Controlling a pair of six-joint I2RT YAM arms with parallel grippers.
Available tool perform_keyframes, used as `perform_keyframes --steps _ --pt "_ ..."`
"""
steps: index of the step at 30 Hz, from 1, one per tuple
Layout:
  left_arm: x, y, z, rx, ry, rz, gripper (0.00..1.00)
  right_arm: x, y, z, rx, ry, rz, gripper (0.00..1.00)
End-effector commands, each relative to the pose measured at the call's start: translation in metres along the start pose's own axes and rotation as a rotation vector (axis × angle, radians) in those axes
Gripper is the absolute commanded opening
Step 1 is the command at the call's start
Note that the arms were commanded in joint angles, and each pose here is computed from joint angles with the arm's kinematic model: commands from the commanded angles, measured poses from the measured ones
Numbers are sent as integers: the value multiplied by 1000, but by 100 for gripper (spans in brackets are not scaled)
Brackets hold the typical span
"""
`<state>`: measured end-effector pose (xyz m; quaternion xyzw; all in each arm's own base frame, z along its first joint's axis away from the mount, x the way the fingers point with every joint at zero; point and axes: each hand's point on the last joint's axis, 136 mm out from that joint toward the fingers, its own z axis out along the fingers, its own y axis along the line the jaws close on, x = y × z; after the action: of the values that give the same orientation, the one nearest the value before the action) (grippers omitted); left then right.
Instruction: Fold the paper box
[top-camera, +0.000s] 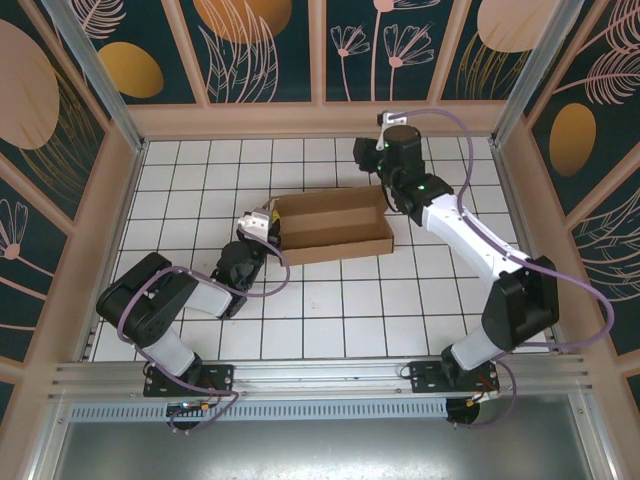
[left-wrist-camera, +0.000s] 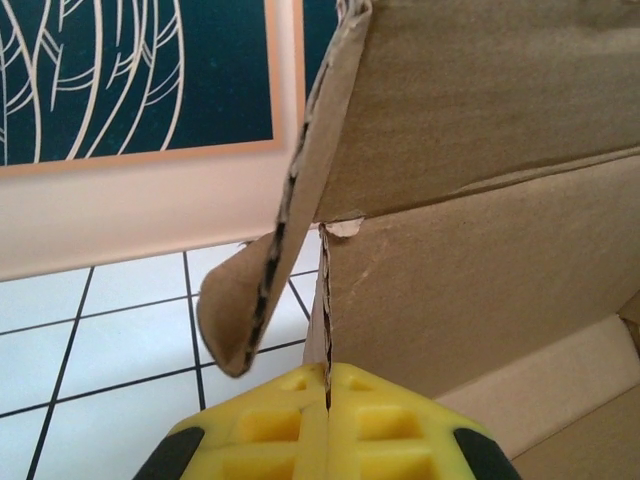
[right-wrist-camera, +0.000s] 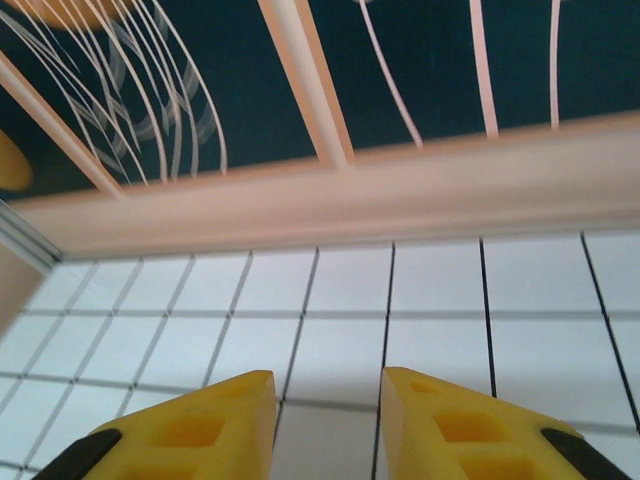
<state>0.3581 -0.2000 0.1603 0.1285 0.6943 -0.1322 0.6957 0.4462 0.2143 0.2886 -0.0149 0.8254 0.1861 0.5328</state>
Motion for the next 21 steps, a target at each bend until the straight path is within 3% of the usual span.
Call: perform_keyframes --steps 1,6,9,11,16,21 --pt "8 -12 -2 62 16 81 0 29 -11 2 32 117 35 34" --pt "15 -18 -3 99 42 107 0 77 -16 -1 36 228 43 33" --pt "19 -18 -7 104 62 70 23 99 -22 -10 47 241 40 33" --pt "24 -21 -11 126 92 63 30 108 -26 -15 49 242 50 33" --pt "27 -17 -22 118 138 -1 38 115 -35 -21 64 242 32 34" --pt "27 -19 -36 144 185 -48 43 100 -37 -25 53 197 31 38"
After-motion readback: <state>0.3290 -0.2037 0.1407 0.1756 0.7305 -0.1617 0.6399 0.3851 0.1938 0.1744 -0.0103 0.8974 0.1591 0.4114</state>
